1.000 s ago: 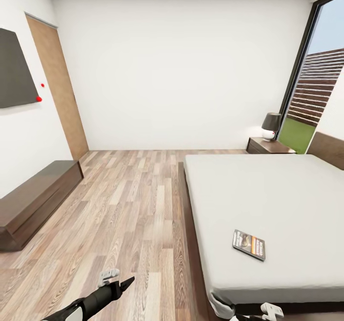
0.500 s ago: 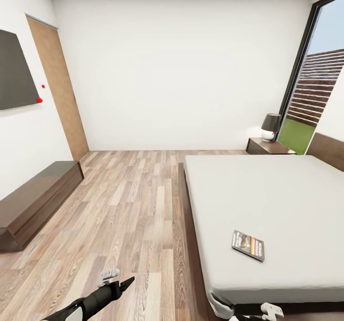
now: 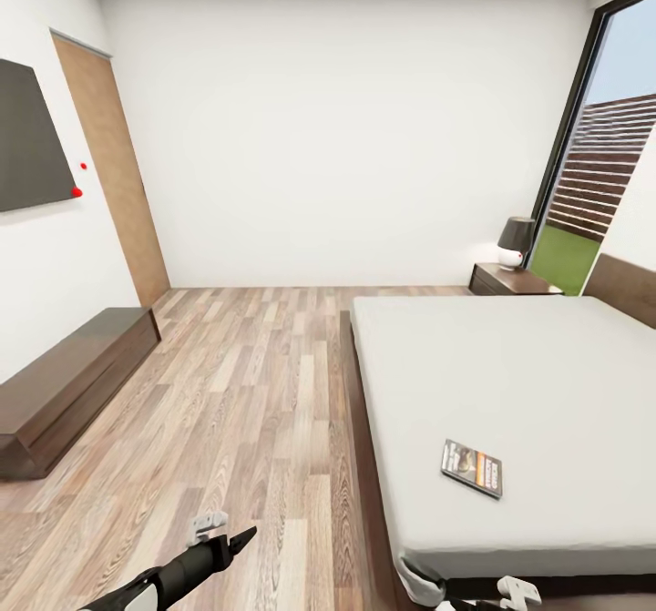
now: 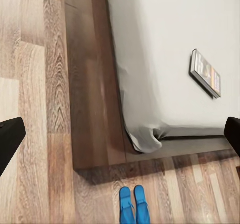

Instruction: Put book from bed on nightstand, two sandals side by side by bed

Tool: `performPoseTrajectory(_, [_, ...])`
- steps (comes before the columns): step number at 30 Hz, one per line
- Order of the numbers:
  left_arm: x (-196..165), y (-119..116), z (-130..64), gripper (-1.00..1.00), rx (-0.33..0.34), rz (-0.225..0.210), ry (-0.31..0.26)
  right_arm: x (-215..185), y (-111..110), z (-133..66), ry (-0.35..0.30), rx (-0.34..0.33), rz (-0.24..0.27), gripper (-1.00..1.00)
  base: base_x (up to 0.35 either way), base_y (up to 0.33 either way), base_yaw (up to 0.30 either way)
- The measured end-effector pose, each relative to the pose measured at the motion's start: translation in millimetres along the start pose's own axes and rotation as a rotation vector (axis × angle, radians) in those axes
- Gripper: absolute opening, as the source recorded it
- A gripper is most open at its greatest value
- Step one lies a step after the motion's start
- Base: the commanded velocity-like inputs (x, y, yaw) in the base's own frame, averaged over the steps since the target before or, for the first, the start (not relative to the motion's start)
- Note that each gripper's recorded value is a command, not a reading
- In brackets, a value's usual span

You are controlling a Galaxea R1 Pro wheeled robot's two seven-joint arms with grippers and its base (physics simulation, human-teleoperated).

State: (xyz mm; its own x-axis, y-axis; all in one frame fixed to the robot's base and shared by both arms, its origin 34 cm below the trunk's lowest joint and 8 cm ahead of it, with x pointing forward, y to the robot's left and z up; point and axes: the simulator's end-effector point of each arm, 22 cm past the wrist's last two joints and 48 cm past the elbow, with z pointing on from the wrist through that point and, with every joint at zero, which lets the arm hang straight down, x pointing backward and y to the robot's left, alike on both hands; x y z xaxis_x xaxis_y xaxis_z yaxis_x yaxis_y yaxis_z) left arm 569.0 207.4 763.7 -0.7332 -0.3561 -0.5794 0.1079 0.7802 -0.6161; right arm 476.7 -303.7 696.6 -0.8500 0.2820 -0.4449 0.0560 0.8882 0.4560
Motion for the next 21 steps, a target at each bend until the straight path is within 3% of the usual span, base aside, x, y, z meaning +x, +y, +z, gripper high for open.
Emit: performPoseTrajectory(21, [-3.4,-10.8,-13.9,1.0,-0.001,0.0,0.0,-0.3,6.6,-16.9,0.001,0.001,0.0,1.0,0.0,0.0,0.0])
